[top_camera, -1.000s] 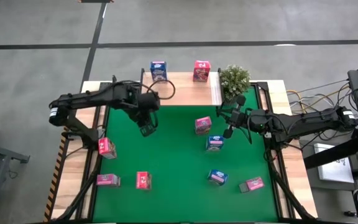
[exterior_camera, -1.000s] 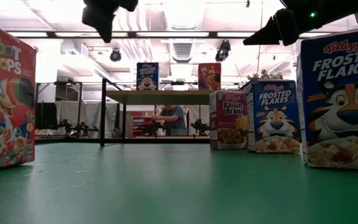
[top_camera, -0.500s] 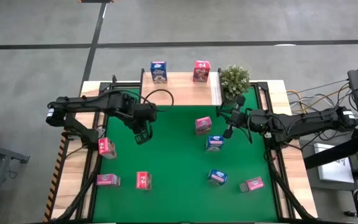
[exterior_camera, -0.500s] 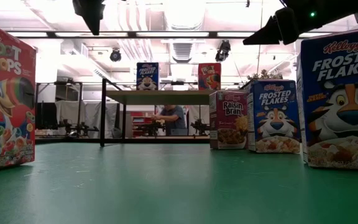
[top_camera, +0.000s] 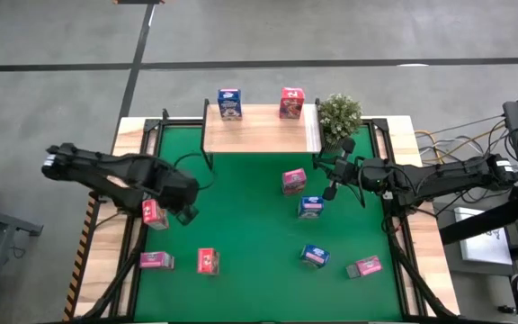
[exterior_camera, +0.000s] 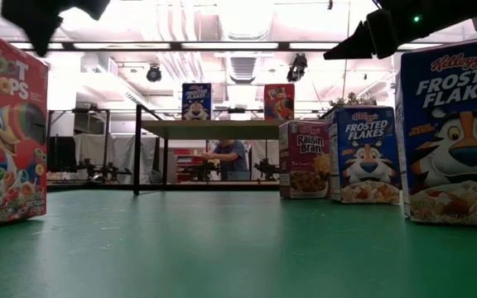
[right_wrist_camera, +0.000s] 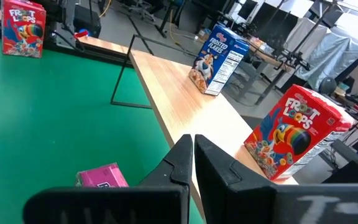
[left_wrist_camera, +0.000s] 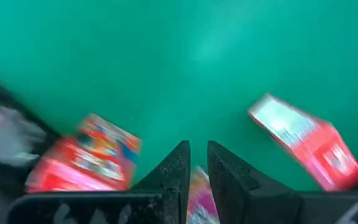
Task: Stack cereal on shelf
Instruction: Put the bottom left violet cereal box on the shelf
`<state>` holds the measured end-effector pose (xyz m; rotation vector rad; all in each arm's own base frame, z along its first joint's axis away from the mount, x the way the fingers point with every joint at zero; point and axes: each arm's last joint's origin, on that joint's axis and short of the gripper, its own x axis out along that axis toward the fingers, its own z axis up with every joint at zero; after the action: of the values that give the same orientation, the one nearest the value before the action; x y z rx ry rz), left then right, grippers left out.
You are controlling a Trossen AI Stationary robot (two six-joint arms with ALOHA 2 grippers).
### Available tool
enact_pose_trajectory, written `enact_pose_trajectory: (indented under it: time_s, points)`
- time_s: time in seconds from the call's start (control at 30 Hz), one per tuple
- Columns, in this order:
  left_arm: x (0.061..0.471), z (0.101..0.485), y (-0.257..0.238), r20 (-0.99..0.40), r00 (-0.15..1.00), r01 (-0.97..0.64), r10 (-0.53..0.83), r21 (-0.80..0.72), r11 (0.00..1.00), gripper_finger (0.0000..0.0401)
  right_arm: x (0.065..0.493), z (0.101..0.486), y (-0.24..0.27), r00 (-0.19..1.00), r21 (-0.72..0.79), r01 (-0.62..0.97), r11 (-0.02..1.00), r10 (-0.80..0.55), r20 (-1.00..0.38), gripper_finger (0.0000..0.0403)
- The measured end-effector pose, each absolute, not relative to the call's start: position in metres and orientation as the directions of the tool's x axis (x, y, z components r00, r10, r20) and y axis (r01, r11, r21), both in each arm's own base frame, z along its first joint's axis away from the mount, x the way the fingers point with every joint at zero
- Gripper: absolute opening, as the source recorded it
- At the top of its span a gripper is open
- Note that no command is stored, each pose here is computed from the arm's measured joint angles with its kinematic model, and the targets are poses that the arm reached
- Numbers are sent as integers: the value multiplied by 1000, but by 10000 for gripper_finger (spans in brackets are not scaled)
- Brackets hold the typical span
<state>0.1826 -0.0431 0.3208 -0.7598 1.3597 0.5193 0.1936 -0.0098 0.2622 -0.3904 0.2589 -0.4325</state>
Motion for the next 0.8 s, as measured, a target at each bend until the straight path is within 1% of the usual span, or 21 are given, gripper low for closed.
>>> enact_pose_trajectory:
  time_s: [0.1, 0.17, 0.3, 0.4, 0.5, 0.6, 0.7, 0.8]
  points:
    - [179, 311, -60, -922, 216, -635, -321, -382, 671, 38, 194, 263, -10, 879, -427, 355, 832, -452, -152, 9]
    - [174, 309, -69, -894, 216, -591, -392, -440, 677, 42, 195, 263, -10, 879, -434, 354, 828, -453, -147, 9]
    - [162, 304, -88, -905, 142, -505, -402, -415, 757, 57, 195, 264, -10, 881, -442, 355, 824, -453, -136, 9]
    - [154, 301, -104, -909, 88, -450, -408, -401, 798, 77, 195, 264, -10, 881, -447, 353, 822, -453, -138, 9]
    - [151, 300, -117, -915, 51, -441, -401, -381, 812, 108, 195, 264, -10, 882, -444, 357, 822, -453, -131, 9]
    - [153, 304, -124, -922, 65, -445, -381, -369, 816, 142, 195, 265, -10, 882, -442, 358, 822, -453, -127, 9]
    - [156, 306, -136, -936, 70, -385, -345, -345, 856, 176, 196, 264, -10, 882, -442, 357, 823, -453, -129, 9]
    - [152, 303, -150, -959, 7, -320, -284, -271, 908, 209, 197, 263, -10, 881, -439, 356, 825, -453, -135, 9]
